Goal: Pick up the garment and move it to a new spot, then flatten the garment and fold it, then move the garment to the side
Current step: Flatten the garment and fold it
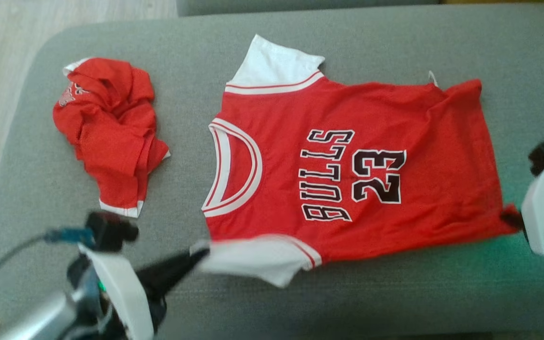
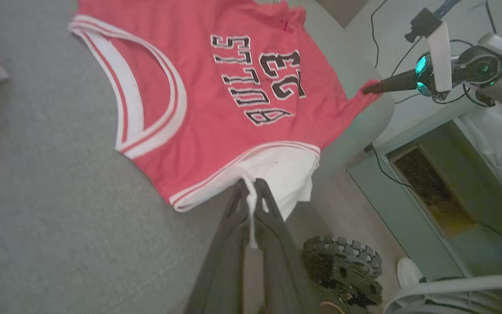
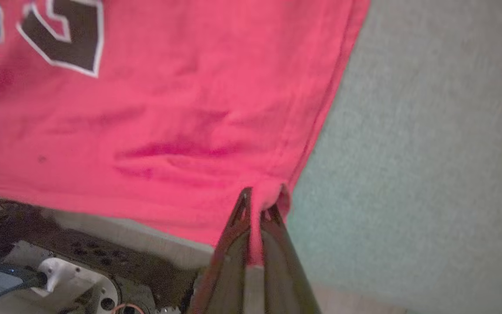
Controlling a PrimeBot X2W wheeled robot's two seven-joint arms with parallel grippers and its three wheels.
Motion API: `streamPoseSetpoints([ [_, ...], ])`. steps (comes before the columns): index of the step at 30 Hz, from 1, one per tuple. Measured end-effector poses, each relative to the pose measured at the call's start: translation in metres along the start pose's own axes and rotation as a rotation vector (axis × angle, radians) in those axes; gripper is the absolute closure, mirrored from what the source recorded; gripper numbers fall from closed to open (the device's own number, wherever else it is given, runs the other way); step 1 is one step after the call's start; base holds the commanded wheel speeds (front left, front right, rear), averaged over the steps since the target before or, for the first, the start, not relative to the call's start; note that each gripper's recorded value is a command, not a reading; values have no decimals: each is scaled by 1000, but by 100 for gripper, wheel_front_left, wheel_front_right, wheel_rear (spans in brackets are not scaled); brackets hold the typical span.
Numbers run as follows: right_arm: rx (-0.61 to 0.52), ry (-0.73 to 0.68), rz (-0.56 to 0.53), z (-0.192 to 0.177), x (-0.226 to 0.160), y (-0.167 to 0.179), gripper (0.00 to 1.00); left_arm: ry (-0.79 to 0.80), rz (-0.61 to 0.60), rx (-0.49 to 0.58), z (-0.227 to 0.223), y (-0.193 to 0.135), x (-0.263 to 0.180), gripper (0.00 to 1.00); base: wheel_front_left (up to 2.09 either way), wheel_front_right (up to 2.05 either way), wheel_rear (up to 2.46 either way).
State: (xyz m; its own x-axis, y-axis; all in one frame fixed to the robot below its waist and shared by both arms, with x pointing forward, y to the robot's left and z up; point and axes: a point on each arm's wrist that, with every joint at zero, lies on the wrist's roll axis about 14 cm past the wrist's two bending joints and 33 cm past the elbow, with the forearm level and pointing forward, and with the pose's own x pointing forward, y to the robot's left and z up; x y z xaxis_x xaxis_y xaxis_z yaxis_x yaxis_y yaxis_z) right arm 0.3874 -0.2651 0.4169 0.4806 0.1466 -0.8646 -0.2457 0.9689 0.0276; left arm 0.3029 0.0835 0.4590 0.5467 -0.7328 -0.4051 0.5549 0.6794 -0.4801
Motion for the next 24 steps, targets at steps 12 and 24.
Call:
streamPoseSetpoints([
  [12, 16, -123, -23, 53, 23, -8, 100, -163, 11, 23, 73, 28, 30, 100, 0, 0, 0],
  [24, 45, -128, -40, 52, 54, -16, 100, -165, 75, 41, 90, 67, 72, 100, 0, 0, 0],
])
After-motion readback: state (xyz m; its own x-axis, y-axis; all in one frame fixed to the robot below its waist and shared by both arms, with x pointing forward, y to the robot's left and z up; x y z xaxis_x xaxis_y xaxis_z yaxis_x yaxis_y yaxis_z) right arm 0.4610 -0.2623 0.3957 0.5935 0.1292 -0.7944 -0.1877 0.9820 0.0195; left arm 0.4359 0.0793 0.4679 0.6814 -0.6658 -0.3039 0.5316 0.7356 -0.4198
